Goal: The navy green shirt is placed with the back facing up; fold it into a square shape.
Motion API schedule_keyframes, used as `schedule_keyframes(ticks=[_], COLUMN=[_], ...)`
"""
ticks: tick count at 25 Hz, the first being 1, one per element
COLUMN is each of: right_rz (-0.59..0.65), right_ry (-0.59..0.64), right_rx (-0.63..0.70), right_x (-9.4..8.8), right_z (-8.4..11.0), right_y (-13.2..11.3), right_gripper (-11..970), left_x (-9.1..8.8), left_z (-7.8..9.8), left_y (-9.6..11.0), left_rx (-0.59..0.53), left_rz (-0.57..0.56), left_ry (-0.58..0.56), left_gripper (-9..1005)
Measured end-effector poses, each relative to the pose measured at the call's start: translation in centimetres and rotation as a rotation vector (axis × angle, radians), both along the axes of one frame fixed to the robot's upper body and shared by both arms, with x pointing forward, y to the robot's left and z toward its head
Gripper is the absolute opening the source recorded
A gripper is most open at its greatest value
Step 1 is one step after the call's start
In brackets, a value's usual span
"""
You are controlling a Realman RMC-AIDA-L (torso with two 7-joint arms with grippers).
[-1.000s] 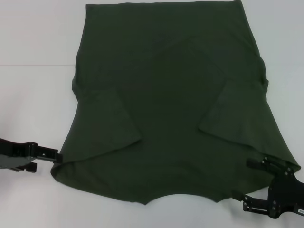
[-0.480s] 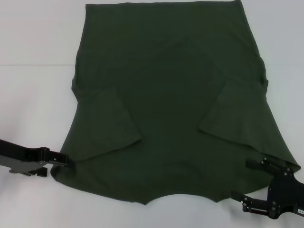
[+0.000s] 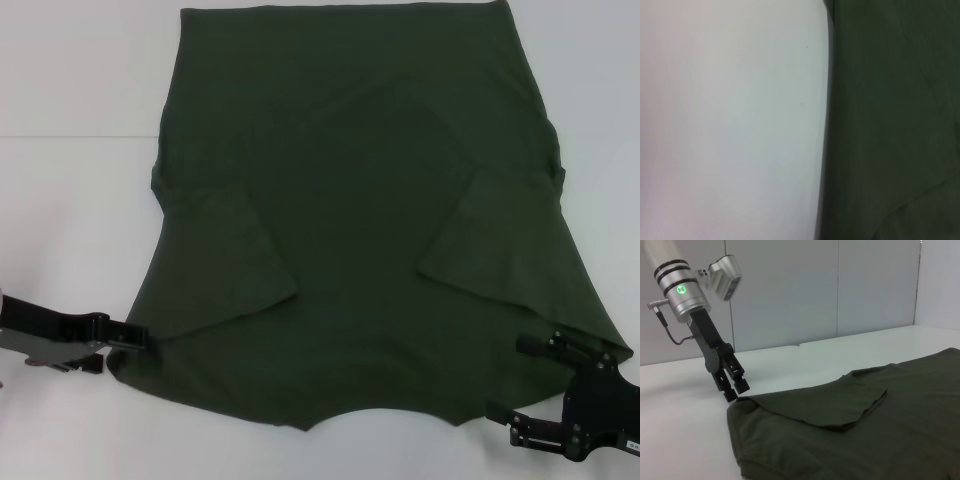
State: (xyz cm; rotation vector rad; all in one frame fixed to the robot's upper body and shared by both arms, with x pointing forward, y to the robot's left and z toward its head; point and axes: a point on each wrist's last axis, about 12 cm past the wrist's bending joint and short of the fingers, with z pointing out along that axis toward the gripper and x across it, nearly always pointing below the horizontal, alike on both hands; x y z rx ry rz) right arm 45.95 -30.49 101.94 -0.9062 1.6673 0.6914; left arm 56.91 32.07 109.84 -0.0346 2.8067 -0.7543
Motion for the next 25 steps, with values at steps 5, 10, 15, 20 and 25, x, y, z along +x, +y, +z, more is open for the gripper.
schedule_keyframes(ticks=[5, 10, 15, 20, 25], right_rz=[0.0, 0.001, 0.006, 0.008, 0.009], right_ry=[0.0, -0.001, 0.0, 0.002, 0.002], right_rx=[0.0, 0.0, -0.001, -0.003, -0.003], right_x=[0.0, 0.0, 0.1, 0.1, 0.1], right_z=[0.0, 0.0, 0.0, 0.0, 0.0], right_y=[0.0, 0.0, 0.1, 0.1, 0.2], right_gripper=[946, 945, 945, 946, 946], left_x=[0.0, 0.1, 0.3, 0.6, 0.7], left_z=[-0.1, -0.3, -0.3, -0.2, -0.2], left_y=[-0.2, -0.6, -0.9, -1.6, -2.1], left_rx=[-0.003, -0.012, -0.01, -0.016, -0.024], left_rz=[-0.002, -0.009, -0.017, -0.032, -0.045], left_ry=[-0.001, 0.005, 0.0, -0.006, -0.008], left_gripper=[868, 866, 863, 861, 858])
